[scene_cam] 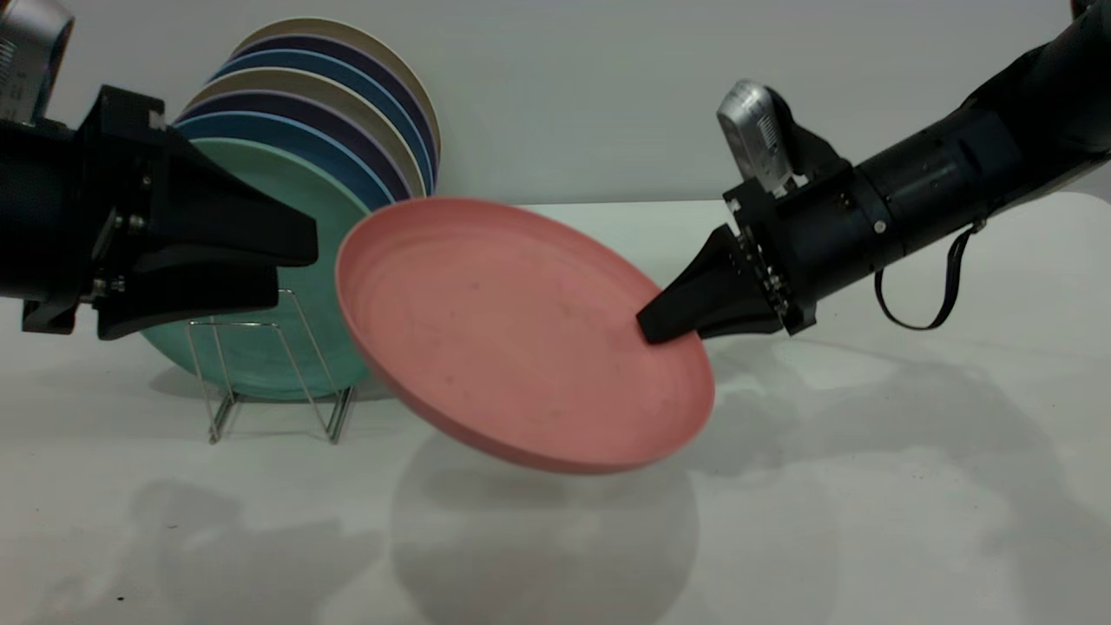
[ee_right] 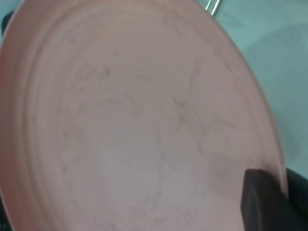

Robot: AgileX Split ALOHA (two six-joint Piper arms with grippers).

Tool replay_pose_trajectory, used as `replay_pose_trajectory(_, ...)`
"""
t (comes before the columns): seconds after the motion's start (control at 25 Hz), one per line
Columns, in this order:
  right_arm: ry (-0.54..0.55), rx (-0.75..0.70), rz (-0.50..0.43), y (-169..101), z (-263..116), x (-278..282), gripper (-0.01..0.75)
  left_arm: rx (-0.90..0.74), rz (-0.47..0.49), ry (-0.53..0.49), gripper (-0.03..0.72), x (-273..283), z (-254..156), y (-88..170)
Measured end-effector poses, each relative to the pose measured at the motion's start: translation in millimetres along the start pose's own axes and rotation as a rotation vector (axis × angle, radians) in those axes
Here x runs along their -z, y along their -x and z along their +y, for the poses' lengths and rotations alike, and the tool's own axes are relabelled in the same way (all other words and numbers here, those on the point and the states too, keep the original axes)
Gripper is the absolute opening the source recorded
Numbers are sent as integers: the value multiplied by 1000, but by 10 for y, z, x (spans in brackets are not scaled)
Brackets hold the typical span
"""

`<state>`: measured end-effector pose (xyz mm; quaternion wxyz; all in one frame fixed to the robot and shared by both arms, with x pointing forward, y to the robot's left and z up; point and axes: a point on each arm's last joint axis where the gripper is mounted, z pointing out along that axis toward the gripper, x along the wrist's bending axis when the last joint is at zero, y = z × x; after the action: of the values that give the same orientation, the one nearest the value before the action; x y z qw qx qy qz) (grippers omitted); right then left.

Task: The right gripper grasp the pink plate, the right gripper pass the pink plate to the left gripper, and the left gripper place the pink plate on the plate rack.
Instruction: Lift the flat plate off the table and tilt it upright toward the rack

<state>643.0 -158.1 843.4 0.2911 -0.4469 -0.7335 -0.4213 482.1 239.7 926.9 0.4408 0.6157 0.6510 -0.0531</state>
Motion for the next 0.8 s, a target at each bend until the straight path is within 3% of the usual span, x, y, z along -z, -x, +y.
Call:
replay_pose_trajectory(0.28, 24, 39, 5, -218, 110, 57, 13, 6, 25, 7, 447, -1, 6, -24)
replay_pose_trajectory(0.56, -33, 87, 37, -415, 83, -202, 13, 8, 27, 0, 447, -18, -3, -39)
replay_pose_trajectory(0.8, -36, 90, -37, -295, 79, -110, 15, -16, -30, -26, 444, -18, -27, 11)
